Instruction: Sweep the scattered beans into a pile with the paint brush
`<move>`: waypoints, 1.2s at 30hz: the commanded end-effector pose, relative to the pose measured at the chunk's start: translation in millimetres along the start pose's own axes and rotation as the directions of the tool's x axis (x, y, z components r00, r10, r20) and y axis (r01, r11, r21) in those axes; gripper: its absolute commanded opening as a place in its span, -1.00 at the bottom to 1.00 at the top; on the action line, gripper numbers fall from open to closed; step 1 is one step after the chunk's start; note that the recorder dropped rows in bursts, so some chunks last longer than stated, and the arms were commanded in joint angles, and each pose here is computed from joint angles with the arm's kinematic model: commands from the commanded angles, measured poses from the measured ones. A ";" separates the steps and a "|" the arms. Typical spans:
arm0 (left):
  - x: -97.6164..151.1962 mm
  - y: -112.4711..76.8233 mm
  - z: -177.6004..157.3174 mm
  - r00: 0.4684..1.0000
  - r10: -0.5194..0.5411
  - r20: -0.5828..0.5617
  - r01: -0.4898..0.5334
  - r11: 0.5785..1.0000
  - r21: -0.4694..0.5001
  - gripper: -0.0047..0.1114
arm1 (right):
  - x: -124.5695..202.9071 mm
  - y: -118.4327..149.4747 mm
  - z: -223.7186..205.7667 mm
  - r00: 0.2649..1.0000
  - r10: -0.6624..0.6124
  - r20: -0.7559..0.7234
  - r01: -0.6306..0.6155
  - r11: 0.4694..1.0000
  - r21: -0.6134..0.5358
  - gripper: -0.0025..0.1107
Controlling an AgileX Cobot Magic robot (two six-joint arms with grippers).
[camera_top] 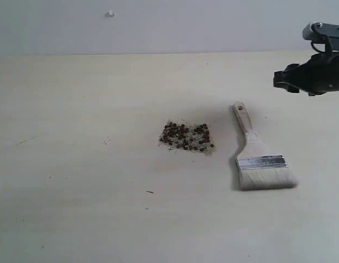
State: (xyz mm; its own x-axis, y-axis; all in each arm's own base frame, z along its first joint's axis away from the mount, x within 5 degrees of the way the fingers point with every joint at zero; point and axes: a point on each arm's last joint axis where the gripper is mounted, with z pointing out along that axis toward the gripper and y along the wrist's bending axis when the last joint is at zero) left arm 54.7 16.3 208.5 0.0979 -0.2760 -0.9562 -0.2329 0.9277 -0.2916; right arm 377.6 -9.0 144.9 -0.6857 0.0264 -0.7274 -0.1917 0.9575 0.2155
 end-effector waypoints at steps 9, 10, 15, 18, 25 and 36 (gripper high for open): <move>0.4 0.3 -0.5 1.000 -0.004 0.003 0.004 1.000 0.000 -0.92 | -11.0 28.0 -91.2 0.987 0.033 0.154 -0.044 0.997 0.063 -0.96; 0.4 0.3 -0.5 1.000 -0.004 0.003 0.004 1.000 0.000 -0.92 | -5.5 33.0 -100.0 0.987 0.020 0.160 -0.029 0.998 0.052 -0.96; 0.4 0.3 -0.5 1.000 -0.004 0.003 0.004 1.000 0.000 -0.92 | 23.4 54.0 -148.3 0.975 -0.059 0.215 0.047 0.997 0.063 -0.96; 0.4 0.3 -0.5 1.000 -0.004 0.003 0.004 1.000 0.000 -0.92 | 38.5 66.9 -181.3 0.952 -0.089 0.293 0.068 0.994 0.081 -0.96; 0.4 0.3 -0.5 1.000 -0.004 0.003 0.004 1.000 0.000 -0.92 | 93.7 98.2 -254.2 0.820 -0.085 0.566 0.054 0.996 0.071 -0.96; 0.4 0.3 -0.5 1.000 -0.004 0.003 0.004 1.000 0.000 -0.92 | 170.7 106.4 -264.5 0.662 -0.043 0.748 0.044 0.999 0.018 -0.96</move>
State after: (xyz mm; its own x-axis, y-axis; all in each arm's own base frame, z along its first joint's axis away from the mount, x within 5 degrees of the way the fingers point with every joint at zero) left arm 54.7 16.3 208.5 0.0979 -0.2760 -0.9562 -0.2329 0.9277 -0.2916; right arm 58.6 25.7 229.6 0.0642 0.1735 -0.9827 -0.2601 0.9537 0.1514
